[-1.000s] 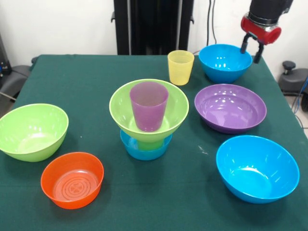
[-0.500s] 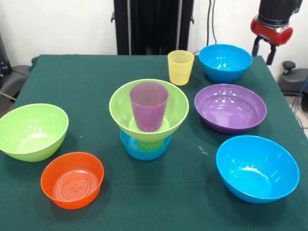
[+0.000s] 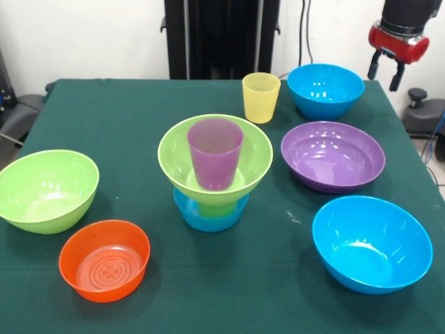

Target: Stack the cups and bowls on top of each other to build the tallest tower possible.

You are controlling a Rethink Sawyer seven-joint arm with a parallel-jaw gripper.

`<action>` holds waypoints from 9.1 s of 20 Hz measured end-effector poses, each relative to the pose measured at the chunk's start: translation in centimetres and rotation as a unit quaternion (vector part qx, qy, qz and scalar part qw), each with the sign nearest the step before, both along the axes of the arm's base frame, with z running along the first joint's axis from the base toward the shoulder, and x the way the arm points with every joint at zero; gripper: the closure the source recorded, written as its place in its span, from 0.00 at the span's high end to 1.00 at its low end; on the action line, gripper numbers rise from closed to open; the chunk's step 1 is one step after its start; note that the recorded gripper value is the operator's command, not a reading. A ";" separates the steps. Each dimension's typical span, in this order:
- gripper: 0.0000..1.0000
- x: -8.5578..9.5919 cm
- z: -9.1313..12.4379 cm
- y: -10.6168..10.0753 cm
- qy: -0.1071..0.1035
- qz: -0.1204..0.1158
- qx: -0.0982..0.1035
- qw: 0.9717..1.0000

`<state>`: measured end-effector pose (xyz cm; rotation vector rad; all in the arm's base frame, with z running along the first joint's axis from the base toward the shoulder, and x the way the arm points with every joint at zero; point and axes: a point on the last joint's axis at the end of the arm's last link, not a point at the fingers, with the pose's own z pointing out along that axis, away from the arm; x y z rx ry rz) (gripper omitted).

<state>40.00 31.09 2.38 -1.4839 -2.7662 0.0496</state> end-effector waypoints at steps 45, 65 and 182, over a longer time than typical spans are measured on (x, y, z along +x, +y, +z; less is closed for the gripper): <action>1.00 9.8 2.8 -8.8 -0.049 -0.028 -0.008 0.998; 1.00 6.5 2.8 -4.8 -0.051 0.040 -0.025 0.998; 0.00 2.9 -2.2 -15.6 -0.035 -0.186 -0.143 0.972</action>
